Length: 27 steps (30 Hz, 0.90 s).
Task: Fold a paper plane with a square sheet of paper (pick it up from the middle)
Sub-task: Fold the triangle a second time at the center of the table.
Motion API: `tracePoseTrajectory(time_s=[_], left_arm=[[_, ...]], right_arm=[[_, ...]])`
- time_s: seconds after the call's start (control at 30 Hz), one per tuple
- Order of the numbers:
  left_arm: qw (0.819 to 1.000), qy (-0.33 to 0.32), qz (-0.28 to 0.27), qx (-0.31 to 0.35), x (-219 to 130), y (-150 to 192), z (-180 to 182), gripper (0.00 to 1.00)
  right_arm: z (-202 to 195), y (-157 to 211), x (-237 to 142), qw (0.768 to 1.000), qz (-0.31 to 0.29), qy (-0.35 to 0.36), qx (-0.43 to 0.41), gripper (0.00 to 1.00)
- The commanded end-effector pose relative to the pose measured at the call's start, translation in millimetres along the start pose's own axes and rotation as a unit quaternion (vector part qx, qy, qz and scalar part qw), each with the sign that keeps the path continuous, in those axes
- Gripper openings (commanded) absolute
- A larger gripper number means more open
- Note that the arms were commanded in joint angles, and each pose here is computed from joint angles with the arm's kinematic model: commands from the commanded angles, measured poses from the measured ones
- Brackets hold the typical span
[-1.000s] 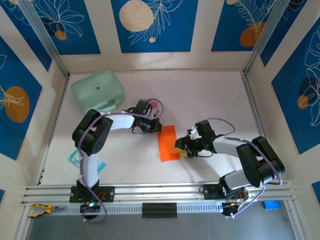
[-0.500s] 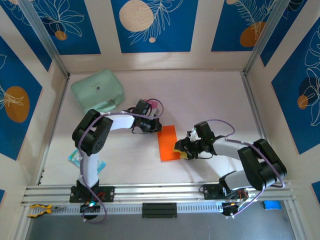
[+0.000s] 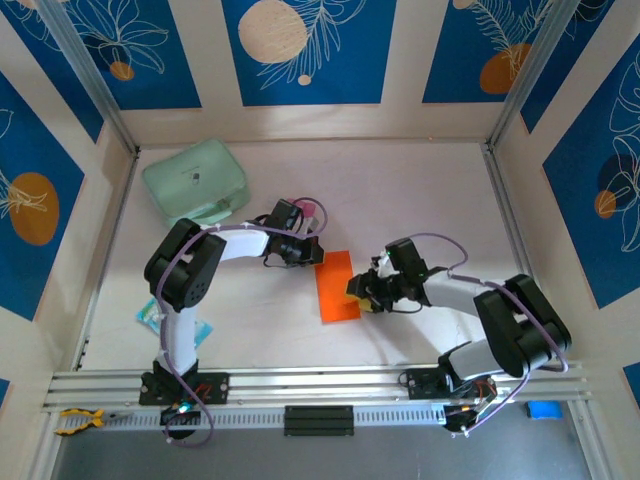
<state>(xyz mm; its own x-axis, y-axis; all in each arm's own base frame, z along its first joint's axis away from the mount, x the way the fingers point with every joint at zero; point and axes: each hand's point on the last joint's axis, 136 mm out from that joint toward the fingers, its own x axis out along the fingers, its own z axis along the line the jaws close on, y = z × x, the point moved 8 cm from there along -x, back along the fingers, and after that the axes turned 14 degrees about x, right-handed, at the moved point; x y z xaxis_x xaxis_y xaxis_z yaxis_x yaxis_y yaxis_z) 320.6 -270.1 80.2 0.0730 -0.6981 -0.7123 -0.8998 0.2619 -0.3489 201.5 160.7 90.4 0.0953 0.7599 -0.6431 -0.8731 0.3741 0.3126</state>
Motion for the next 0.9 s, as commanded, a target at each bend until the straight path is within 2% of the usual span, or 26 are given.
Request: tracePoseTrajectory(time_s=[0.0, 0.33, 0.77, 0.87], left_arm=[[1.0, 0.005, 0.018, -0.001, 4, 5, 2, 0.04], [1.0, 0.01, 0.013, 0.005, 2, 0, -1, 0.05], [1.0, 0.026, 0.001, 0.009, -9, -7, -15, 0.12], [0.999, 0.026, -0.02, 0.022, -23, -11, -26, 0.22]], right_arm=[[11, -8, 2, 1.0, 0.008, -0.015, -0.017, 0.44], [12, -19, 4, 0.999, 0.008, -0.021, -0.025, 0.43], [10, -35, 12, 0.998, 0.021, -0.037, -0.042, 0.23], [6, -38, 11, 0.999, 0.014, -0.031, -0.035, 0.15]])
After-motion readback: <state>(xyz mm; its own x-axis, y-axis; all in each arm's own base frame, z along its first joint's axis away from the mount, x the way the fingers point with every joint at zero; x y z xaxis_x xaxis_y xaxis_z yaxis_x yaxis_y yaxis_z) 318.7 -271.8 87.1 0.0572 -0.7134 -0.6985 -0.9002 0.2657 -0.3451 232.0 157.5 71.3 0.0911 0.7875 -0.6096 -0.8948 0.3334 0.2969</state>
